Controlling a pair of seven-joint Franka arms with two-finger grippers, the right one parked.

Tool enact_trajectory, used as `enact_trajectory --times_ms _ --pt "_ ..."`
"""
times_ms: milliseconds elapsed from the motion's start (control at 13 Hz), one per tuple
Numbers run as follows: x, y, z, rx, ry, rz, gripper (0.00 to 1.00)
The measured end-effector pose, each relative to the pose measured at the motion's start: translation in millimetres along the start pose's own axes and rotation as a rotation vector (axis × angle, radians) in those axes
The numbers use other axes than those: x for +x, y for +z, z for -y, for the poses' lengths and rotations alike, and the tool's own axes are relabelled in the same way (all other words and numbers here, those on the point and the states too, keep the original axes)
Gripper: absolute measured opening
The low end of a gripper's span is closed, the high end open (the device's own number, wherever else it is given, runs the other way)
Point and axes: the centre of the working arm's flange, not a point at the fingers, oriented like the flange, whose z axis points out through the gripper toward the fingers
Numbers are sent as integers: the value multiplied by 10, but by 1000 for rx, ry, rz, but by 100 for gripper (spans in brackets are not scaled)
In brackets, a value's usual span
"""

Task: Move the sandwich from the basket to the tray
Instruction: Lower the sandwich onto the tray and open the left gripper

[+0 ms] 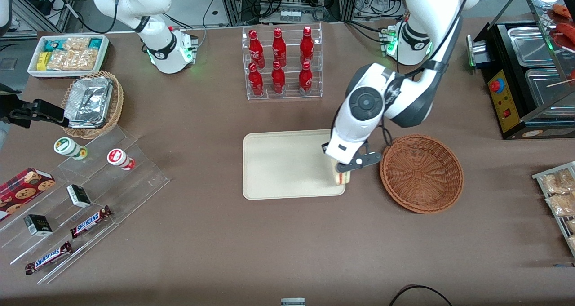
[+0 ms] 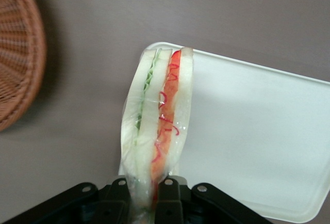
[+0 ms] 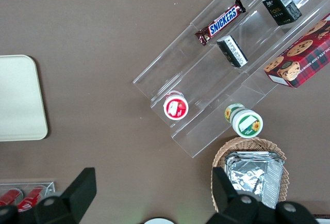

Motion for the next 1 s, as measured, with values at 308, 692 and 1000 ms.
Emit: enact_trajectory --times_ms 308,692,1000 --pt "-183 354 -599 14 -2 23 16" --pt "-327 736 -1218 63 -22 32 16" --pt "-354 900 -1376 71 -47 30 16"
